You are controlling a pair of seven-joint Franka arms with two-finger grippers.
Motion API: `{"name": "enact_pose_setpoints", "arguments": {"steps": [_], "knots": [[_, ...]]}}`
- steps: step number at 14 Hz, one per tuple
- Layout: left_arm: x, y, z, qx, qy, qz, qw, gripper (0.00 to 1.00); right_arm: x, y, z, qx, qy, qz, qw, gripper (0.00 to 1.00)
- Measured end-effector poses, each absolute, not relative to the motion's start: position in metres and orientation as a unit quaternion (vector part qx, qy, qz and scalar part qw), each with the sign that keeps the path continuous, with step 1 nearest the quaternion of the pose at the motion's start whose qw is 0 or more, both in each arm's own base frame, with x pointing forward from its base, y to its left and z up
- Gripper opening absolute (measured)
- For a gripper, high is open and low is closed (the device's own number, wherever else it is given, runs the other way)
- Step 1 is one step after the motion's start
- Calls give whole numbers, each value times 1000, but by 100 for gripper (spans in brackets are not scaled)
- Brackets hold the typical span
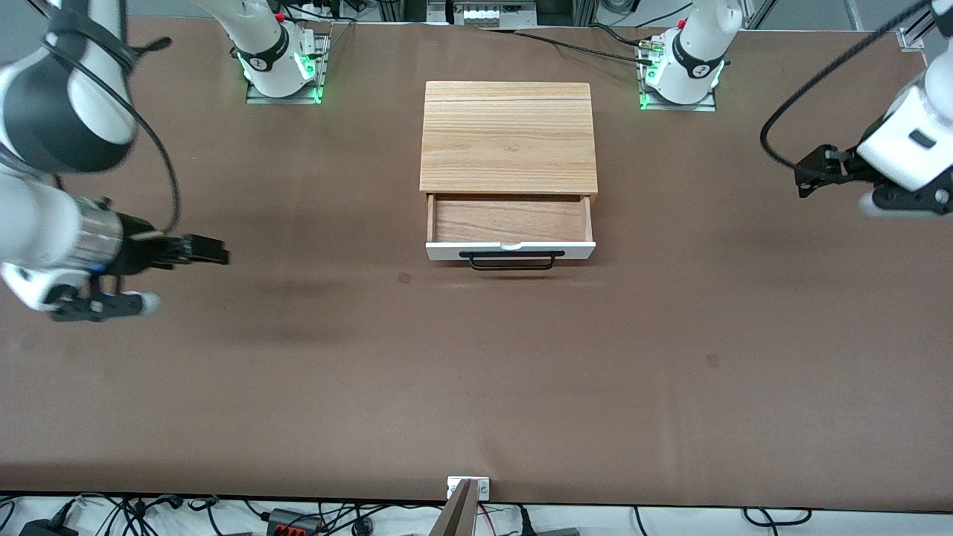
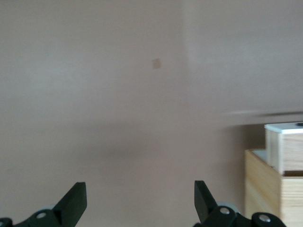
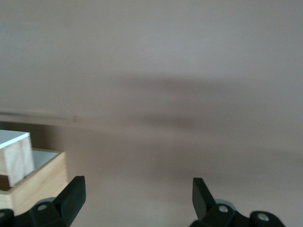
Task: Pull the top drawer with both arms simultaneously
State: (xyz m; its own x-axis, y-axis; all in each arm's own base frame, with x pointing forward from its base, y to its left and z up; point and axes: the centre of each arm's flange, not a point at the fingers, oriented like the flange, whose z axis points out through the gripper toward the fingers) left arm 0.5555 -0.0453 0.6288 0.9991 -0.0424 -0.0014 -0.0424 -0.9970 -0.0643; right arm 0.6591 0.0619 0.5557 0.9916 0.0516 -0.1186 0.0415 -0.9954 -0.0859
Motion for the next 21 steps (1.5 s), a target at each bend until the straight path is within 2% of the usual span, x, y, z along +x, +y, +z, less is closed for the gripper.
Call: {"name": "enact_pose_setpoints", "arguments": {"steps": [2,5,11,16,21], "knots": [[545,-28,618,-998,47,-28,2,100,643,25,588,-999,-7,39,15,100],[541,-18,599,-999,47,-19,-6,100,620,-18,617,-999,19,23,17,100],[540,-25,596,-1000,17,-10,-7,100,606,-27,591,-999,27,19,11,100],[537,-24,594,-1000,15,4,-6,100,558,-27,586,-1000,27,12,10,100],[535,-25,593,-1000,15,13,-6,100,553,-26,592,-1000,26,1,8,100]]}}
